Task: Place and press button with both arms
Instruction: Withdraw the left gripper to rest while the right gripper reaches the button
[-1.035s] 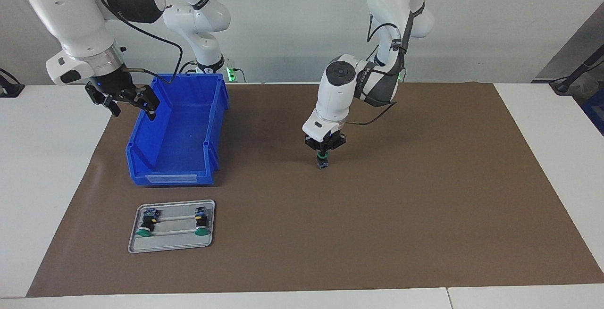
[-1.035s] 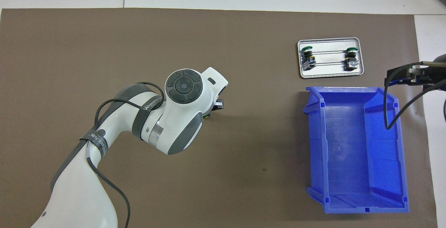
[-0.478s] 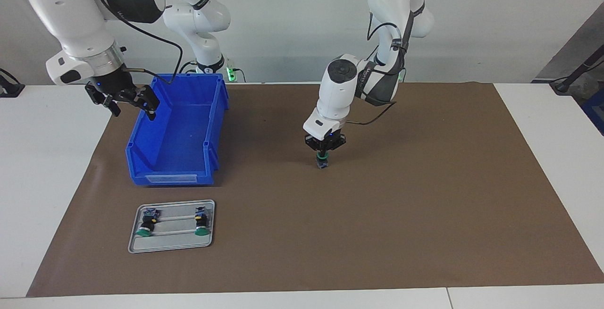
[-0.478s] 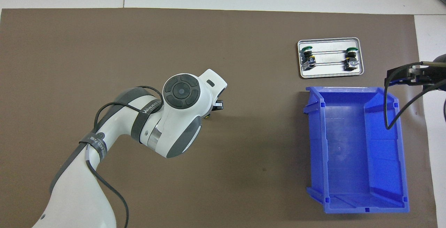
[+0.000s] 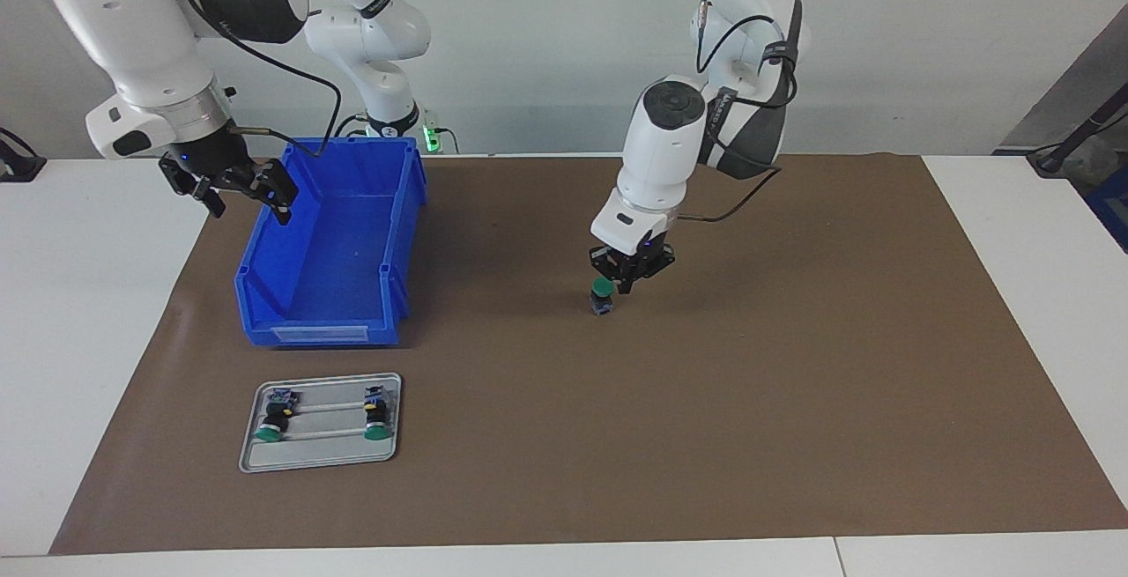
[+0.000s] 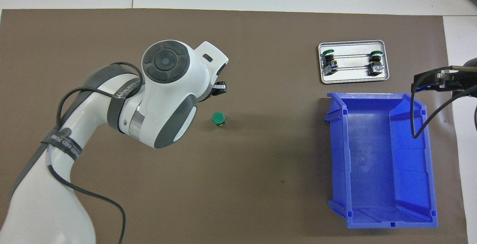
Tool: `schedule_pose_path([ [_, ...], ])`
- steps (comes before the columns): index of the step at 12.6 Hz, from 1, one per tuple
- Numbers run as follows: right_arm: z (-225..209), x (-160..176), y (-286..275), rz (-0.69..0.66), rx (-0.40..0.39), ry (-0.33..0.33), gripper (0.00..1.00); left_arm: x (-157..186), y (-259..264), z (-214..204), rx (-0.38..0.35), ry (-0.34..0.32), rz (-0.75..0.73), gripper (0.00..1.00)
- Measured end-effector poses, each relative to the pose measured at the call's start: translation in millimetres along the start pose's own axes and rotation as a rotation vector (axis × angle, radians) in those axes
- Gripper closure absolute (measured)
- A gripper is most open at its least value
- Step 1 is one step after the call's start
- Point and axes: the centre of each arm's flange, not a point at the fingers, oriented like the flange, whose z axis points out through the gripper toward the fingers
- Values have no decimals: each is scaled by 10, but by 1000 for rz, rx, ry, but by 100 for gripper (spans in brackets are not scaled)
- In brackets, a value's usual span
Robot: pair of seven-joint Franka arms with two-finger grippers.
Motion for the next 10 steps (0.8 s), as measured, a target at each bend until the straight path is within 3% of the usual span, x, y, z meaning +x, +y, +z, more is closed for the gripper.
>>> schedule_pose_path([
  [3, -27, 6, -192, -3, 8, 26, 0, 291, -698, -391, 22, -8, 73, 81],
  [7, 85, -112, -1413, -7, 37, 78, 0, 348, -1575, -823, 54, -72, 154, 71],
  [10, 485, -307, -2568, -37, 70, 109, 0, 254, -2130, -1247, 61, -92, 180, 39],
])
